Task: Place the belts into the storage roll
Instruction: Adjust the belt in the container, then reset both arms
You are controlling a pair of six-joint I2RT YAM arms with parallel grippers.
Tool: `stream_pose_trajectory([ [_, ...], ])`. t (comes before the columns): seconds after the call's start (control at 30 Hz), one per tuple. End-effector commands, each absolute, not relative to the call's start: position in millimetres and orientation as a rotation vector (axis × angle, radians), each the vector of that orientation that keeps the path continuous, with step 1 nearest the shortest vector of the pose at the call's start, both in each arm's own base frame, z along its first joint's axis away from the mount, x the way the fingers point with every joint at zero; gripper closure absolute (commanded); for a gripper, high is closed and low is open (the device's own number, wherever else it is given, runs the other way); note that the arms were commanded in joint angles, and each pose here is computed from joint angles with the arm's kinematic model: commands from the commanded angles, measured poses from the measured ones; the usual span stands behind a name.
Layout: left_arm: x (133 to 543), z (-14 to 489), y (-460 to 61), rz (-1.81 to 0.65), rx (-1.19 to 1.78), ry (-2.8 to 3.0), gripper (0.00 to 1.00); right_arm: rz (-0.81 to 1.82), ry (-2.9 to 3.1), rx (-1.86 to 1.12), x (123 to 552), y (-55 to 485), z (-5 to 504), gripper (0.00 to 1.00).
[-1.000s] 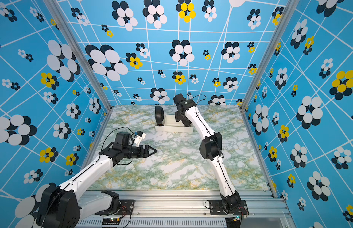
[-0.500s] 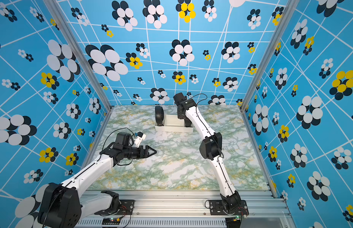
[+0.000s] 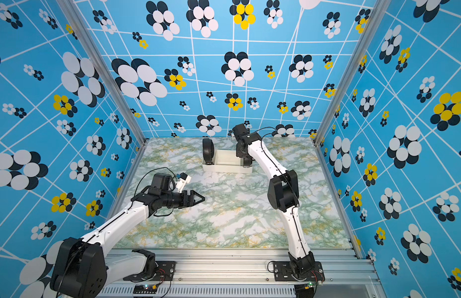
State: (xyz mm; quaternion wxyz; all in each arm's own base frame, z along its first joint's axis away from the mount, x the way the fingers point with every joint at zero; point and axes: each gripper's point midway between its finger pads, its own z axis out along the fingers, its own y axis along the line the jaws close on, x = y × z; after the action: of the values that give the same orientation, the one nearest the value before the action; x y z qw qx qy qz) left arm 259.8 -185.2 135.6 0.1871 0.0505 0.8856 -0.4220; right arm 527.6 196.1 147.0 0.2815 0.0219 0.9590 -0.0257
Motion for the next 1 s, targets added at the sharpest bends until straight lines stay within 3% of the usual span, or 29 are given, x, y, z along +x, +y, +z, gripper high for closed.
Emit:
stream_pose_trajectory([
  [0.0, 258, 133, -187, -1.205, 0.144, 2.498, 0.11, -0.018, 2.632, 0.115, 521, 186, 128, 0.44],
  [0.2, 261, 135, -190, -1.207, 0.15, 2.491, 0.11, 0.016, 2.583, 0.076, 526, 186, 153, 0.16],
  [0.37, 266, 138, -192, -1.206, 0.162, 2.484, 0.11, 0.067, 2.541, 0.047, 526, 191, 180, 0.04],
  [0.67, 281, 156, -178, -1.044, 0.193, 2.43, 0.11, 0.159, 2.318, 0.073, 494, 166, 262, 0.01],
  [0.8, 292, 171, -151, -0.857, 0.143, 2.382, 0.07, 0.183, 2.228, 0.038, 470, 139, 266, 0.01],
  [0.87, 299, 177, -130, -0.69, 0.084, 2.357, 0.01, 0.241, 2.209, -0.073, 455, 136, 254, 0.01],
  [0.97, 308, 187, -98, -0.453, 0.038, 2.291, 0.0, 0.251, 2.216, -0.098, 433, 117, 238, 0.02],
])
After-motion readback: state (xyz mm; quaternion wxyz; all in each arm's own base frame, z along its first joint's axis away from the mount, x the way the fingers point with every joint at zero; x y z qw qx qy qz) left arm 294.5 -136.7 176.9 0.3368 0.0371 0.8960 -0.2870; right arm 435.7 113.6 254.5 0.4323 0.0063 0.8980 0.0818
